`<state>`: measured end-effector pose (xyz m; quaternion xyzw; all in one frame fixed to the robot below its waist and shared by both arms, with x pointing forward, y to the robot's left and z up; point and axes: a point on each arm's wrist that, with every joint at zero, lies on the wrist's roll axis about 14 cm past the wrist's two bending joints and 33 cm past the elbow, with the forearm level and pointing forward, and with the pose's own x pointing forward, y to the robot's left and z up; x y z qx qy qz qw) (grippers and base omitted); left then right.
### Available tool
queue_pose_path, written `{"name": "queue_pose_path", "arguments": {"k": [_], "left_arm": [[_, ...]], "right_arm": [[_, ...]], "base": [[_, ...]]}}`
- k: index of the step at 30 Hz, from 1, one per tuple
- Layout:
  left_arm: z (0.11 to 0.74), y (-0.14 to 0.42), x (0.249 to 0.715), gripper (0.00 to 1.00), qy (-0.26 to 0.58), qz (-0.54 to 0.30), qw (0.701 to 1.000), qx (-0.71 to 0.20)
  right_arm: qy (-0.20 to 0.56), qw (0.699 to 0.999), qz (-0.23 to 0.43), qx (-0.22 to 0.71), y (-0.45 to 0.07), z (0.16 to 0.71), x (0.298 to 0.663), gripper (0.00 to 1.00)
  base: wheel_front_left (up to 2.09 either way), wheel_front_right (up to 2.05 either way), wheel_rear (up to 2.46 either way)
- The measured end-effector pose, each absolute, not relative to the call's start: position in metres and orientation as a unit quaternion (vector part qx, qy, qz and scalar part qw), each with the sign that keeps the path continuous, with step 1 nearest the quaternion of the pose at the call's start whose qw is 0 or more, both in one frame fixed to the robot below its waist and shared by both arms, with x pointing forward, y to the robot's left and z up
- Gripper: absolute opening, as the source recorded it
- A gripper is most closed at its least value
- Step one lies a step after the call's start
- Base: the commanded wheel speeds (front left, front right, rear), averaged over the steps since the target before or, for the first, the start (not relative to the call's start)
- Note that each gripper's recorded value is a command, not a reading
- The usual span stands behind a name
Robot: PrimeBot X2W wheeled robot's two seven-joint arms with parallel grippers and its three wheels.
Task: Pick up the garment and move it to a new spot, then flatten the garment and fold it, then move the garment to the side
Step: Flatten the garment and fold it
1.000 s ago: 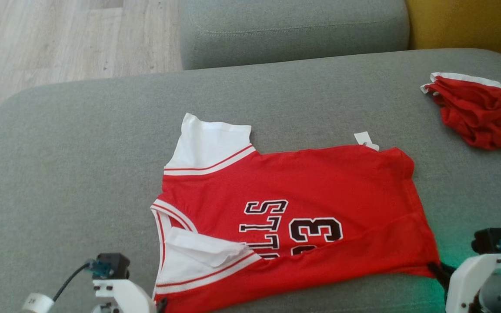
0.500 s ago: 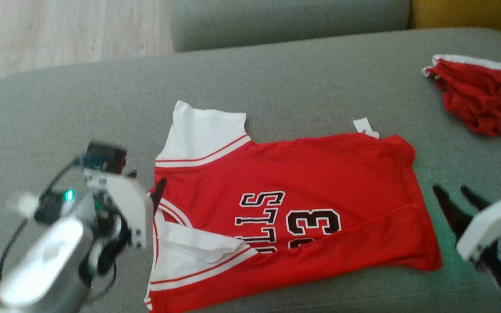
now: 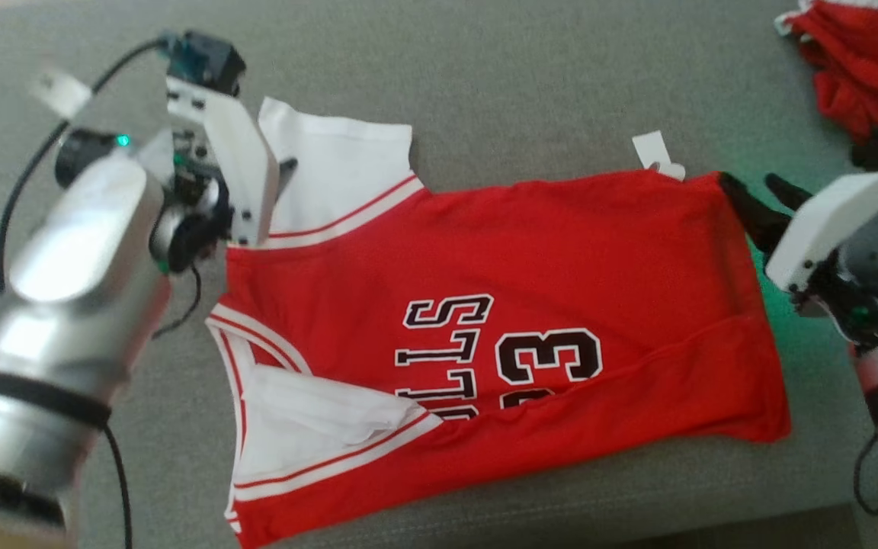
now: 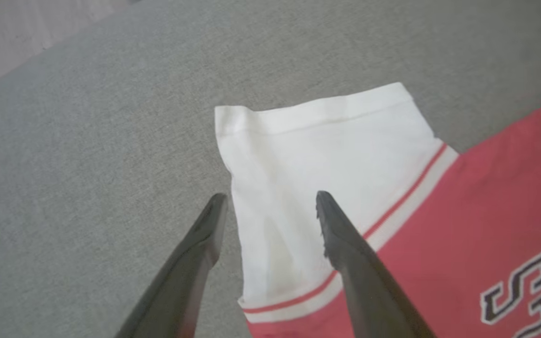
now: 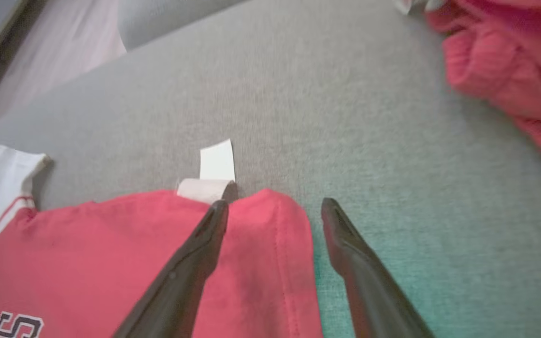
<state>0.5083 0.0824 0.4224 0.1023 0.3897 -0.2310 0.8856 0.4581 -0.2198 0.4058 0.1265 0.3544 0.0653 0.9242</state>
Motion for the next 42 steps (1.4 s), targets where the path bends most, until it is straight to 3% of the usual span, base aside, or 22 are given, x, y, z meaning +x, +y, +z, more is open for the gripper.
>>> {"name": "queue_pose_path", "arguments": {"k": [5, 18, 19, 20, 21, 22, 42], "left_arm": [[0.406, 0.083, 0.534, 1.0, 0.415, -0.22, 0.875, 0.118], [0.375, 0.081, 0.558, 1.0, 0.457, -0.202, 0.859, 0.111], [0.374, 0.081, 0.557, 0.73, 0.46, -0.202, 0.858, 0.111], [0.373, 0.08, 0.557, 0.36, 0.461, -0.204, 0.857, 0.111], [0.373, 0.079, 0.557, 0.0, 0.461, -0.205, 0.856, 0.111], [0.374, 0.079, 0.558, 0.0, 0.46, -0.204, 0.857, 0.112], [0.427, 0.101, 0.566, 0.0, 0.362, -0.163, 0.912, 0.102]], "right_arm": [[0.406, 0.905, 0.067, 0.103, -0.221, 0.374, 0.458, 1.0], [0.42, 0.897, 0.088, 0.1, -0.215, 0.362, 0.471, 1.0], [0.422, 0.896, 0.09, 0.101, -0.214, 0.361, 0.471, 0.82], [0.424, 0.895, 0.093, 0.099, -0.213, 0.362, 0.47, 0.51], [0.425, 0.895, 0.095, 0.096, -0.213, 0.362, 0.47, 0.05], [0.425, 0.895, 0.097, 0.095, -0.213, 0.362, 0.469, 0.0], [0.276, 0.955, 0.059, 0.093, -0.226, 0.401, 0.485, 0.0]], "base": [[0.0, 0.0, 0.0], [0.0, 0.0, 0.0], [0.0, 0.0, 0.0], [0.0, 0.0, 0.0], [0.0, 0.0, 0.0], [0.0, 0.0, 0.0], [0.0, 0.0, 0.0]]}}
